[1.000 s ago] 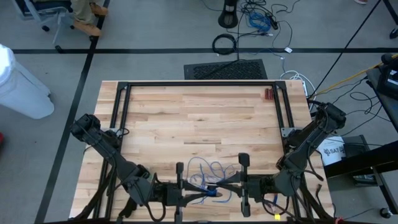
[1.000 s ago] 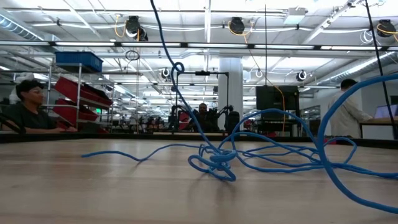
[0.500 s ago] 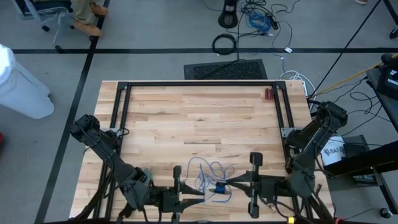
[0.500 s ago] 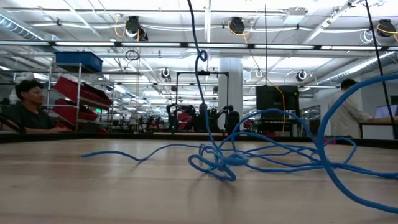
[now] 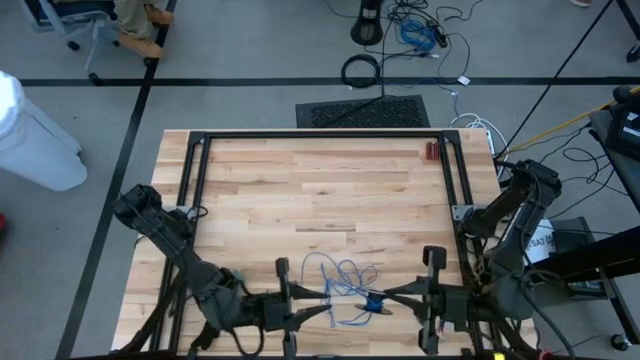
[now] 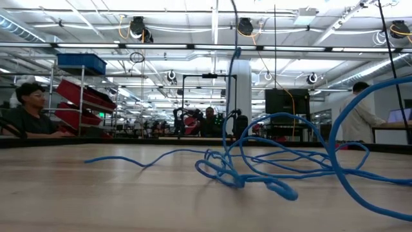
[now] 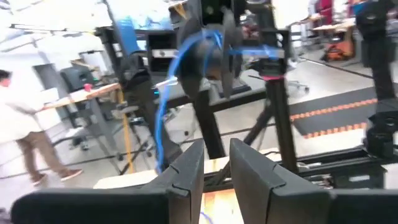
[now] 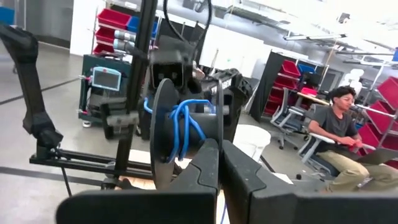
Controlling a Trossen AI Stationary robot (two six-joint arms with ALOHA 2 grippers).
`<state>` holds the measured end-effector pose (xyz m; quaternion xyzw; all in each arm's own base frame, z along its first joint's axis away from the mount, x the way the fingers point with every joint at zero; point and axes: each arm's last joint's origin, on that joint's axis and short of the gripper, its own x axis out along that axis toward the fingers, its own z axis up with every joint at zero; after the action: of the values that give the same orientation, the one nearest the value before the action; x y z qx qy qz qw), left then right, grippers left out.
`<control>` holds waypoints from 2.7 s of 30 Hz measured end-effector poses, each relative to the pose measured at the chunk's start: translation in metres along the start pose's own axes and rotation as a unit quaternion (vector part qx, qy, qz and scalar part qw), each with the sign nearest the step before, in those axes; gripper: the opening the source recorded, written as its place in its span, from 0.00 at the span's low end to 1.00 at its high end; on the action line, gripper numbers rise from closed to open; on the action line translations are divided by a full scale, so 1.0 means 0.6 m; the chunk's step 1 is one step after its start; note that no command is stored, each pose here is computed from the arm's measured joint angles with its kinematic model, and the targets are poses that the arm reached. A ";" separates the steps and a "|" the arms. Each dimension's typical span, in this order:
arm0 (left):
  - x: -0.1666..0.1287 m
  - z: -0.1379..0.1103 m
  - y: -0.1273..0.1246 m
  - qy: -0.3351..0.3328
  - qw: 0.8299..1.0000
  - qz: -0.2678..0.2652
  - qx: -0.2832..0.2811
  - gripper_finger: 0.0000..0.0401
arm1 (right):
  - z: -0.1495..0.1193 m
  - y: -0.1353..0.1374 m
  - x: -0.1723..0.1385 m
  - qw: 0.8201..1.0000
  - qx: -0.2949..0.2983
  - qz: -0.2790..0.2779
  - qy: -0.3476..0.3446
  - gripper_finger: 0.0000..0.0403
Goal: Coil cords
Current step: Coil the blue wire onto the black spool
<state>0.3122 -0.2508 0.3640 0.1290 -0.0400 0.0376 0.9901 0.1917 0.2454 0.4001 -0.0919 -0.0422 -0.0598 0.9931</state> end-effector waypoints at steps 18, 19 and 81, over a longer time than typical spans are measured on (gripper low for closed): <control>0.060 -0.082 -0.017 0.042 0.999 -0.030 0.006 0.53 | 0.022 0.003 -0.031 0.999 -0.025 -0.032 -0.008 0.00; 0.062 -0.085 -0.016 0.049 0.998 -0.029 0.005 0.54 | 0.023 0.004 -0.033 0.999 -0.024 -0.032 -0.009 0.00; 0.097 -0.125 0.023 0.114 0.984 -0.092 -0.104 0.01 | 0.026 -0.001 -0.028 0.998 -0.039 -0.036 -0.014 0.00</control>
<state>0.3743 -0.2145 0.3006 0.0228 0.0820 -0.0439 0.9954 0.1736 0.2497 0.4136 -0.1300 -0.0570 -0.0962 0.9852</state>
